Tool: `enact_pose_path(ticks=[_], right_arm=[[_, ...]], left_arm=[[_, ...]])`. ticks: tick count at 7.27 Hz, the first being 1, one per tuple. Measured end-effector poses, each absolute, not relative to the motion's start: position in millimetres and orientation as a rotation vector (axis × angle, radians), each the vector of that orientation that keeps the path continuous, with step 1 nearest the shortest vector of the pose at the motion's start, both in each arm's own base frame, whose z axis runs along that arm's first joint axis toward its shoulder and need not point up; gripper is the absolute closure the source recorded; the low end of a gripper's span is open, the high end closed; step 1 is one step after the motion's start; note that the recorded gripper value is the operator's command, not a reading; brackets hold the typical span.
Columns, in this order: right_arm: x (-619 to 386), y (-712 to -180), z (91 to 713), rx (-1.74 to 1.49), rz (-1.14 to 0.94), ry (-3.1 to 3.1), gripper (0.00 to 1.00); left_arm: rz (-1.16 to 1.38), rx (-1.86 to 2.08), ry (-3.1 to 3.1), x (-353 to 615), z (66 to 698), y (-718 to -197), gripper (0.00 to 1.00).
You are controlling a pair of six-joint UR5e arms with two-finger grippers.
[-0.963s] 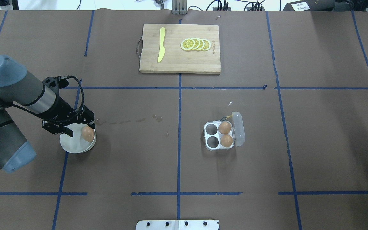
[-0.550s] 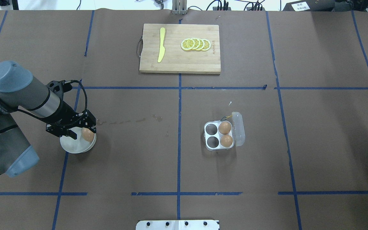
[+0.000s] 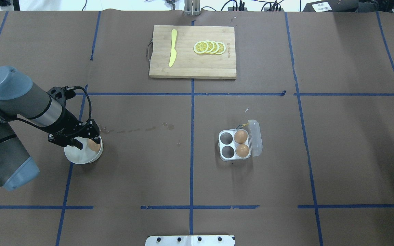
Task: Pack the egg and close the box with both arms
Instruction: 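Lower the left gripper into the bowl and close it on the egg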
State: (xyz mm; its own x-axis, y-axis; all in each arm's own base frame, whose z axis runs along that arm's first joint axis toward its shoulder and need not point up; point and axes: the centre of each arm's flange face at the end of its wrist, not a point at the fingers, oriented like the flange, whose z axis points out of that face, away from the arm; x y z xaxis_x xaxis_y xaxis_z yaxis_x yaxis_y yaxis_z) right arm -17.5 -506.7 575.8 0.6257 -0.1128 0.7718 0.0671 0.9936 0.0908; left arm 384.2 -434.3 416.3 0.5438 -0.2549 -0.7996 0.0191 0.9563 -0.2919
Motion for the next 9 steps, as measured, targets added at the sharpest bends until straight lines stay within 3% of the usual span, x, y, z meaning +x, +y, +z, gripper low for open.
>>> enact_pose_path(ticks=[9], right_arm=[[-17.4,-506.8,578.0,0.052,-0.103,-0.888,0.0]], left_arm=[[-0.164,-0.273,0.968,394.3,425.0,-437.6,0.36]])
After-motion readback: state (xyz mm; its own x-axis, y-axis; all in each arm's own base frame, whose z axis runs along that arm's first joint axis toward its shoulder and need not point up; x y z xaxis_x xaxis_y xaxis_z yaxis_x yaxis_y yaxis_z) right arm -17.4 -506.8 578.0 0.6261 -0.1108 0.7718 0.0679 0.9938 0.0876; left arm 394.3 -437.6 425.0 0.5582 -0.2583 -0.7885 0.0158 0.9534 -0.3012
